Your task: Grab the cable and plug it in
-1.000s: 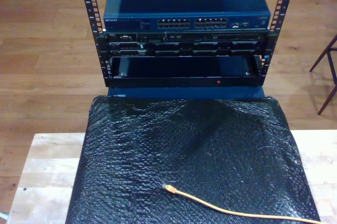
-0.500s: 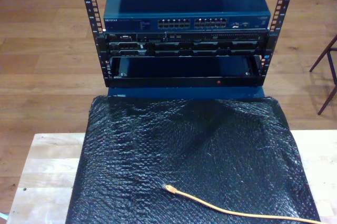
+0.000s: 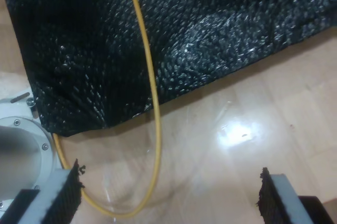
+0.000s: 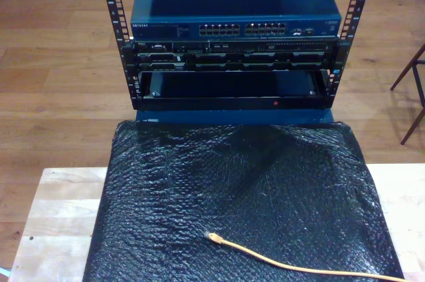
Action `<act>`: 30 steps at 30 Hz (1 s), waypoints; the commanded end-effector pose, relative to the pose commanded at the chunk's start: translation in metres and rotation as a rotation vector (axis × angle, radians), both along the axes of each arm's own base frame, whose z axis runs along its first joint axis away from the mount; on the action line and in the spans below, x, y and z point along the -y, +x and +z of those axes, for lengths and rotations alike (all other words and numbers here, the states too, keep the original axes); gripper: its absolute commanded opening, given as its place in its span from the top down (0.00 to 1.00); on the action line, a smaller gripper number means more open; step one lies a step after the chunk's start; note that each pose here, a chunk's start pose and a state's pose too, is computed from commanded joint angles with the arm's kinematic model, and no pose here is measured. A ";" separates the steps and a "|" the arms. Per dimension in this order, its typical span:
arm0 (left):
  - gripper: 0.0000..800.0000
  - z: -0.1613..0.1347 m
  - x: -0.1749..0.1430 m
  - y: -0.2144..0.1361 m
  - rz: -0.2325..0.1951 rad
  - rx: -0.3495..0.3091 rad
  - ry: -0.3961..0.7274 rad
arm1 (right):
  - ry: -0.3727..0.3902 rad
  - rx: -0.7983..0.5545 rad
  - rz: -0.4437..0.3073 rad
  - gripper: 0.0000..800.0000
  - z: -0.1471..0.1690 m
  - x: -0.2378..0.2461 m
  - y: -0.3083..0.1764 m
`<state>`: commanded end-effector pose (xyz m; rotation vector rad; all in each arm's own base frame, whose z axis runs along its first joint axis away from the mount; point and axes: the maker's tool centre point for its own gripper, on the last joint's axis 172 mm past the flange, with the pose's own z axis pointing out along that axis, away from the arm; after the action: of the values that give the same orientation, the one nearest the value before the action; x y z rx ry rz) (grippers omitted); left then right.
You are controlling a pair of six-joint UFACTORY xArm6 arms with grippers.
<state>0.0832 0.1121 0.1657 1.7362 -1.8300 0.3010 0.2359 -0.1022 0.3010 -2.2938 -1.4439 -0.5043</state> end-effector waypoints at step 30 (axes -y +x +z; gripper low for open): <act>0.00 0.003 0.019 0.023 0.031 -0.037 -0.002 | -0.050 -0.043 0.127 0.01 0.059 -0.109 0.051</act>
<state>0.1063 0.0933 0.1691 1.7585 -1.7767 0.2813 0.2867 0.0065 0.3598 -2.2182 -1.5857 -0.3841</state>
